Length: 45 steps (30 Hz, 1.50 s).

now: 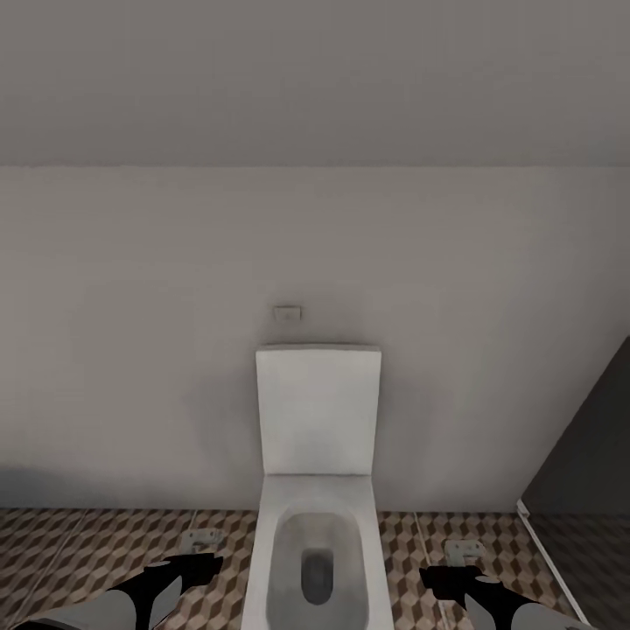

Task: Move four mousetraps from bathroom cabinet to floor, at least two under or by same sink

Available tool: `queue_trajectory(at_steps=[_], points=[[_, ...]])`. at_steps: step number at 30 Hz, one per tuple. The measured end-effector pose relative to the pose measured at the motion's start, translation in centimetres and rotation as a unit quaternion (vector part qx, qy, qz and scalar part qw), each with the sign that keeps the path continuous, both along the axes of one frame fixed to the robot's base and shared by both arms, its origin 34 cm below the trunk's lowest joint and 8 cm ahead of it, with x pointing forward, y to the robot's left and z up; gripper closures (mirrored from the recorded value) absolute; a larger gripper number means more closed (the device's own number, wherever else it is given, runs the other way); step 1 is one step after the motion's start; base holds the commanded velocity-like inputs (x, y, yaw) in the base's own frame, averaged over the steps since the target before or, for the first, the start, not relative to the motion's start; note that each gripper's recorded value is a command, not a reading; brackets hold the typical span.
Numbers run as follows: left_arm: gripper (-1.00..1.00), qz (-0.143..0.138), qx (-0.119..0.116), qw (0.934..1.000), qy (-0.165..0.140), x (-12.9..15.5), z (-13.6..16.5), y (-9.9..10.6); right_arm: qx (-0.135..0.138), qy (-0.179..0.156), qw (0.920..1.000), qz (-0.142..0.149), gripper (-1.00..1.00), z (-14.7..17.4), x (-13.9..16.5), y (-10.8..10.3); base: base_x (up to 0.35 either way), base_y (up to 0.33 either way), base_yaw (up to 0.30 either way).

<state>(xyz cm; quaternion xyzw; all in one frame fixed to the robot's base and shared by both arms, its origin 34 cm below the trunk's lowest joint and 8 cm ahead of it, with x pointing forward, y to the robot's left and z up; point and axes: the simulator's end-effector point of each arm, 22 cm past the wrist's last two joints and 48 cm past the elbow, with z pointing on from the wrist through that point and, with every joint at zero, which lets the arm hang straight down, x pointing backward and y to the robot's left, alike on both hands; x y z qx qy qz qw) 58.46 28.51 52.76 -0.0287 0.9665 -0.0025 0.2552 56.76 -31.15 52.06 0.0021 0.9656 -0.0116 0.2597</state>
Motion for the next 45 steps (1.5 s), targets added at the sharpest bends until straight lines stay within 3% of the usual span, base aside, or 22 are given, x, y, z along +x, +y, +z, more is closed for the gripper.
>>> queue_trajectory(at_steps=[45], points=[[-1.0,0.0,0.0,1.0,0.001,0.0,6.5,0.0,-0.001,0.001,1.0,0.0,-1.0,6.6,0.0,-0.1,0.0,0.0,0.0]])
